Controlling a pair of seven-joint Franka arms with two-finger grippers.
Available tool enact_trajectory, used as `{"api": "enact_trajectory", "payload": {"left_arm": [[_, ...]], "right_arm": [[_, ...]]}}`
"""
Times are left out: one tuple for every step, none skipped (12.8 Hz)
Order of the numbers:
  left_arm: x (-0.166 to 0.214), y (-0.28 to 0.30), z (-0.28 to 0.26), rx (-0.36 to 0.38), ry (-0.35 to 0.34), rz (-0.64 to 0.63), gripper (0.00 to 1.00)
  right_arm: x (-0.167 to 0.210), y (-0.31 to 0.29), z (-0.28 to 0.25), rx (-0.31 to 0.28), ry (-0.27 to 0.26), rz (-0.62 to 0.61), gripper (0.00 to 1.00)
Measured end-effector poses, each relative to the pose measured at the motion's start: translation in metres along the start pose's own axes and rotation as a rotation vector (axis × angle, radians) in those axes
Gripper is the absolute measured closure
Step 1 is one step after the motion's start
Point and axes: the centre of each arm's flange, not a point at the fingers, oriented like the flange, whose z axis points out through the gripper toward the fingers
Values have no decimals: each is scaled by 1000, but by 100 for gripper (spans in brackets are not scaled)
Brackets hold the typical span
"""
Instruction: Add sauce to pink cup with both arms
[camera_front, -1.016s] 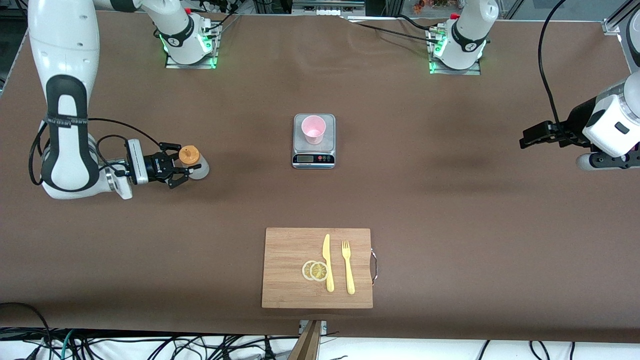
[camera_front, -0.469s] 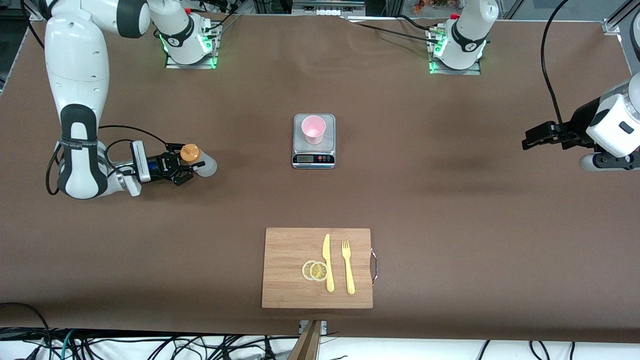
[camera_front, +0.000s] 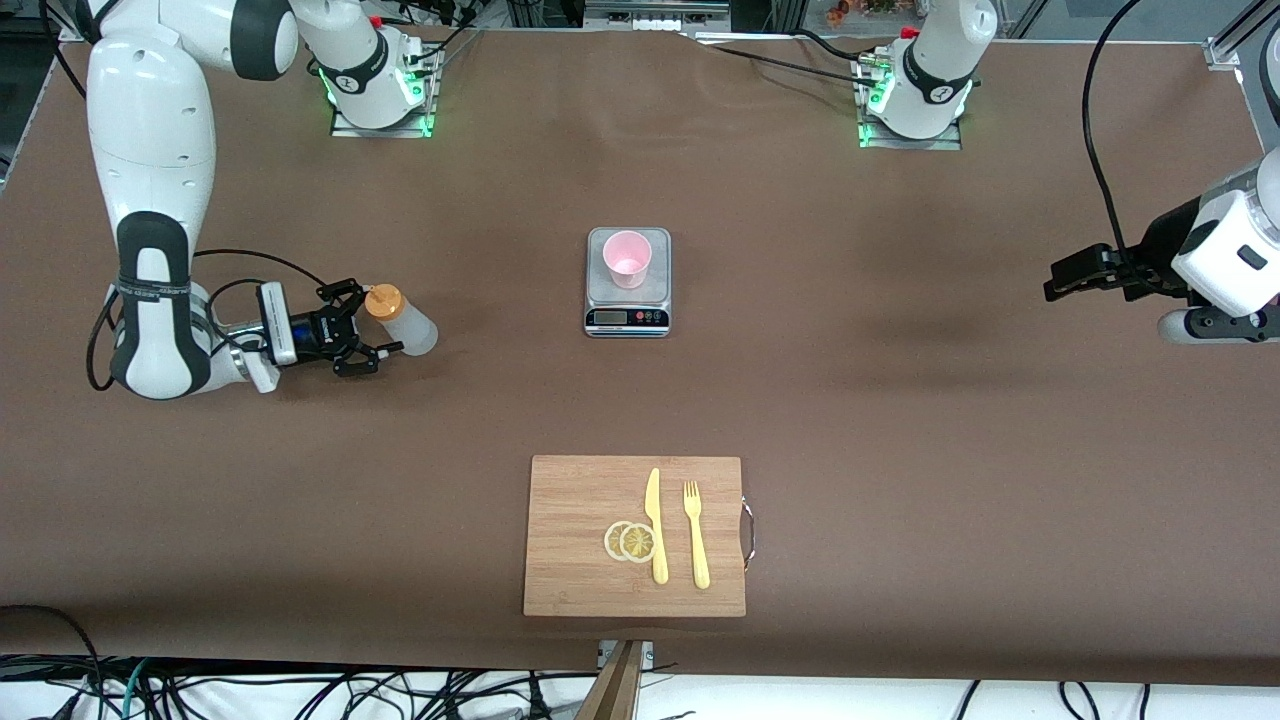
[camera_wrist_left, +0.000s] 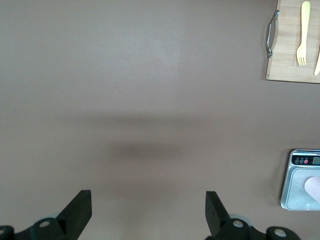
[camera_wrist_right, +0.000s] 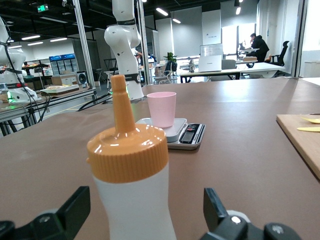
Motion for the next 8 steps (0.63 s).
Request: {"api": "enact_trajectory", "payload": {"left_arm": [[0,0,0,0,0,9,0],[0,0,0,0,0,18,0],[1,0,1,0,-1,22,0],[1,0,1,0,-2,27,0],[1,0,2,1,-3,32,0],[2,-1,2,6,-4,34,0],[2,-3,3,21,-3,35,0],[2,-4,3,31,-3,35,0]], "right_arm": [[3,-1,-11,-3,-1,21,0],[6,-2,-25,-4,-4,55,0],[12,-4,-42,-6,-8,103,0],[18,-9,-61,0,-25,159,0],[26,-14,-79,11,-47,213,0],[38,-19,-96,22,-71,274,0],[53,-23,-110,33,-93,341,0],[72,-25,-123,41,-110,412,0]]}}
